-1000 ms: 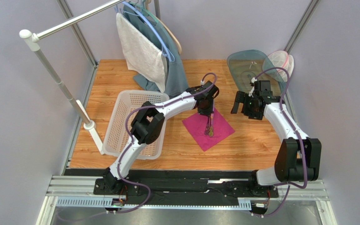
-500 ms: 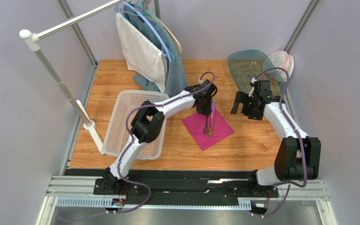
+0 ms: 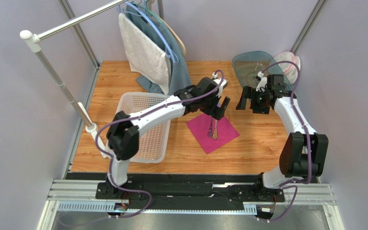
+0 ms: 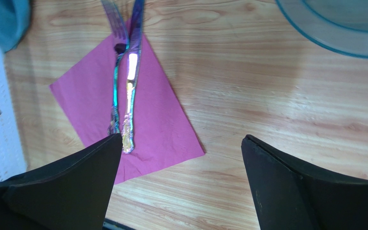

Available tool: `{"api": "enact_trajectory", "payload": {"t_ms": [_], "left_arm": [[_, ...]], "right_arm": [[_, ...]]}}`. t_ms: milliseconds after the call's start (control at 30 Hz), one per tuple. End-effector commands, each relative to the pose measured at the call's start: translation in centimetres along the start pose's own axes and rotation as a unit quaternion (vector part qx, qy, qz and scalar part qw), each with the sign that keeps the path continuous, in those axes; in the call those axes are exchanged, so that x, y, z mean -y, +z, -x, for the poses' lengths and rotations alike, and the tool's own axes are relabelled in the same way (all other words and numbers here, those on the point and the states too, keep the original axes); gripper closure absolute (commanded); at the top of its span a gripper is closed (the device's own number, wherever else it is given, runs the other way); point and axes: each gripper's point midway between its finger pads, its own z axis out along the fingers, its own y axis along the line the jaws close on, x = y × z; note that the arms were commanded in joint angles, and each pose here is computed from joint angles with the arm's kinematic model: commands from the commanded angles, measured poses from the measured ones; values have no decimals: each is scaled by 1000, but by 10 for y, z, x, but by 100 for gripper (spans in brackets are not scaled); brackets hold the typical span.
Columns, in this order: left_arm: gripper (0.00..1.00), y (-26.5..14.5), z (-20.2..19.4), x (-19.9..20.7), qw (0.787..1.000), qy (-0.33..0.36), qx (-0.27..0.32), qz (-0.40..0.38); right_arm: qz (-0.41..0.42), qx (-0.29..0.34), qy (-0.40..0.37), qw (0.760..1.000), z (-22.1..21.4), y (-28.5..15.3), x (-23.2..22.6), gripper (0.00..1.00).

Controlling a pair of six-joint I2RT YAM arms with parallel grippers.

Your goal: Place the utensils on the paper napkin and roll it up

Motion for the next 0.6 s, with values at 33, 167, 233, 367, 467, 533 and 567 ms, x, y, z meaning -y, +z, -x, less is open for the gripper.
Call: {"api": "enact_trajectory", "payload": {"t_ms": [33,167,233,367,467,533,567], "left_arm": [[1,-60,22,7,977,182,102,-46],[1,-93,19,-3,955,239,174,-31],[1,-97,-5,-4,944,287,153,-51],[1,-116,-61,38,875,399,171,-215],[1,-108,-95,44,851,438,166,-239],[1,-91,-112,49,849,447,132,-248],[1,-81,-120,49,851,445,95,-261]], "right_arm": [[124,-39,-36,991,-7,0,-35,0],[183,-90,-7,979,-28,3,-50,3],[197,-101,-1,975,-35,6,-53,3],[199,-124,6,972,-41,12,-50,5],[203,-141,11,969,-45,14,-50,9],[210,-158,22,965,-51,18,-50,11],[215,-162,24,963,-52,19,-51,12]]}}
